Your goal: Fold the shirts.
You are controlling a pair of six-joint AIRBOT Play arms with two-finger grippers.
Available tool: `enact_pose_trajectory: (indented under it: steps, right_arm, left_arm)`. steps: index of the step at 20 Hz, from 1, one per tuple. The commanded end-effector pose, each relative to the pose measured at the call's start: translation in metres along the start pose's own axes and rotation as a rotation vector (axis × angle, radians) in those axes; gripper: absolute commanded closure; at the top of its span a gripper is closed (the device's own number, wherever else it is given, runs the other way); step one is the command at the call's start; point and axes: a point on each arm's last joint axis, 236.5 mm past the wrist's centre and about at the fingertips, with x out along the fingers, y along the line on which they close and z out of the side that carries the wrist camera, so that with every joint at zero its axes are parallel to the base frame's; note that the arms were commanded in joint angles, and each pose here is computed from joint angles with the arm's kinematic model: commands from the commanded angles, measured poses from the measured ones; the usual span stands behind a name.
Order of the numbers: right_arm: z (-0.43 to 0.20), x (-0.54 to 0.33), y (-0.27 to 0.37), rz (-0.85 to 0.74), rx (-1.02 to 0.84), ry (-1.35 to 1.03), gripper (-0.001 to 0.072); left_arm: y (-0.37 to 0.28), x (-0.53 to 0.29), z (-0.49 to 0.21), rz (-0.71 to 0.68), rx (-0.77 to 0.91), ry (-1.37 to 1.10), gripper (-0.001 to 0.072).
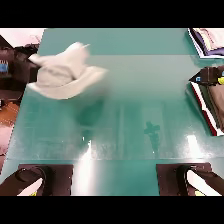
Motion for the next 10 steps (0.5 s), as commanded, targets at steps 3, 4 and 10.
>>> enact_pose_trajectory:
  steps: [3,4,10]
  right_arm:
    - [0.000,0.000,0.001,0.002,0.000,0.001,0.0693]
    - [-0.001,0.000,0.001,0.002,0.000,0.004,0.0693]
    - [-0.001,0.000,0.001,0.002,0.000,0.006,0.0693]
  left_arm:
    - [-0.092,0.035,0.054,-0.236,0.229,-0.066,0.0683]
    - [-0.097,0.062,0.050,-0.246,0.247,-0.029,0.0683]
    - [-0.110,0.209,0.010,-0.254,0.157,0.138,0.0325]
